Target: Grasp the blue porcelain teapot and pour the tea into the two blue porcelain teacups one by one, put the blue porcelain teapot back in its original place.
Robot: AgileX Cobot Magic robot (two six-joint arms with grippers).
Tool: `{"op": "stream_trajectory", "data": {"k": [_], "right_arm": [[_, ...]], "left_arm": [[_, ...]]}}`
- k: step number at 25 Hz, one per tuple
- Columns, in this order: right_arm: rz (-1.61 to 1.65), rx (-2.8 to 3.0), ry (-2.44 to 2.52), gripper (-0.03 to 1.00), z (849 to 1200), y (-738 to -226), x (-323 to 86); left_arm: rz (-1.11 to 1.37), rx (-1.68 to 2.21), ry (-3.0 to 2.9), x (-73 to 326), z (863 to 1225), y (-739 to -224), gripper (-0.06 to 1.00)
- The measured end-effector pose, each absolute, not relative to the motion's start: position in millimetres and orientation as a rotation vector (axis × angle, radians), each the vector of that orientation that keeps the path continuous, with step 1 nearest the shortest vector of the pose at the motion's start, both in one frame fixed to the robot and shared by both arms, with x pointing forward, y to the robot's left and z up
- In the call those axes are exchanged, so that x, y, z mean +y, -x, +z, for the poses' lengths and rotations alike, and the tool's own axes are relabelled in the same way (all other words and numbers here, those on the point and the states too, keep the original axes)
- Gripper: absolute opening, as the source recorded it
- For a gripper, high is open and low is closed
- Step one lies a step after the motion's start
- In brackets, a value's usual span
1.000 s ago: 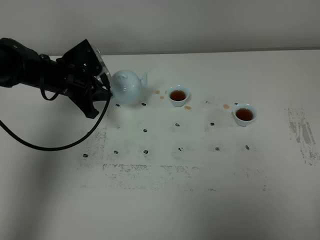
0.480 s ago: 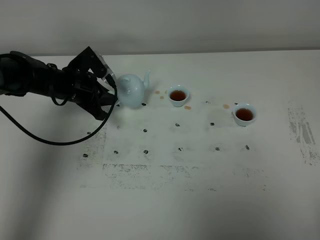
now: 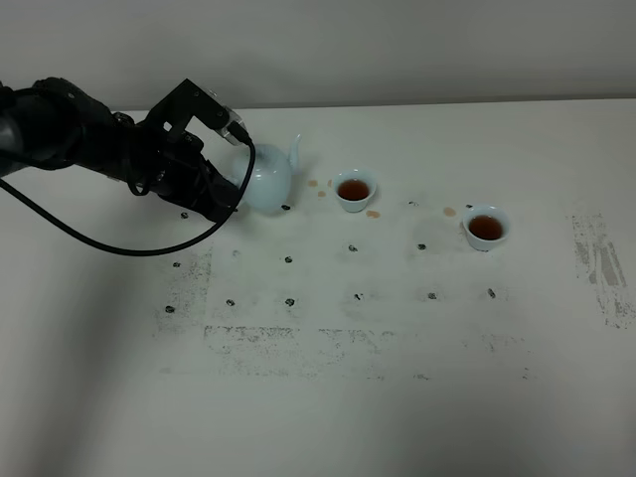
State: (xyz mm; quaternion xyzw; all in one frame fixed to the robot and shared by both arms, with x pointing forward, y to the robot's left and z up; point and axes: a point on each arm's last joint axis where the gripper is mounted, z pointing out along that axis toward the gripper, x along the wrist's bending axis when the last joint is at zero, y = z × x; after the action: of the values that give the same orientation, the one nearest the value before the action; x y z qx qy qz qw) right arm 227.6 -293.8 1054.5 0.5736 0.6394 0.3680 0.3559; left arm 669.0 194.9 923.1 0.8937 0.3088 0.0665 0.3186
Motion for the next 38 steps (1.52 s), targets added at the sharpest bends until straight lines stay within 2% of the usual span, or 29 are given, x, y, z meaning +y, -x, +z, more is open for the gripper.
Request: {"op": "stream_trajectory", "data": {"k": [8, 13, 20, 38], "right_arm": [[0.951, 1.652, -1.482, 0.52, 1054.5, -227.6, -293.8], [0.951, 1.652, -1.482, 0.52, 1054.5, -227.6, -293.8], [0.951, 1.652, -1.482, 0.52, 1054.5, -227.6, -293.8], [0.951, 1.652, -1.482, 0.52, 1054.5, -227.6, -293.8]], "left_arm": [[0.152, 0.818, -2.391, 186.9, 900.7, -670.1, 0.00], [0.209, 0.773, -2.402, 173.3, 900.8, -670.2, 0.00], [0.257, 0.782, -2.397, 173.7, 900.9, -673.1, 0.00], [0.233, 0.832, -2.350, 168.3, 891.5, -675.0, 0.00]]}}
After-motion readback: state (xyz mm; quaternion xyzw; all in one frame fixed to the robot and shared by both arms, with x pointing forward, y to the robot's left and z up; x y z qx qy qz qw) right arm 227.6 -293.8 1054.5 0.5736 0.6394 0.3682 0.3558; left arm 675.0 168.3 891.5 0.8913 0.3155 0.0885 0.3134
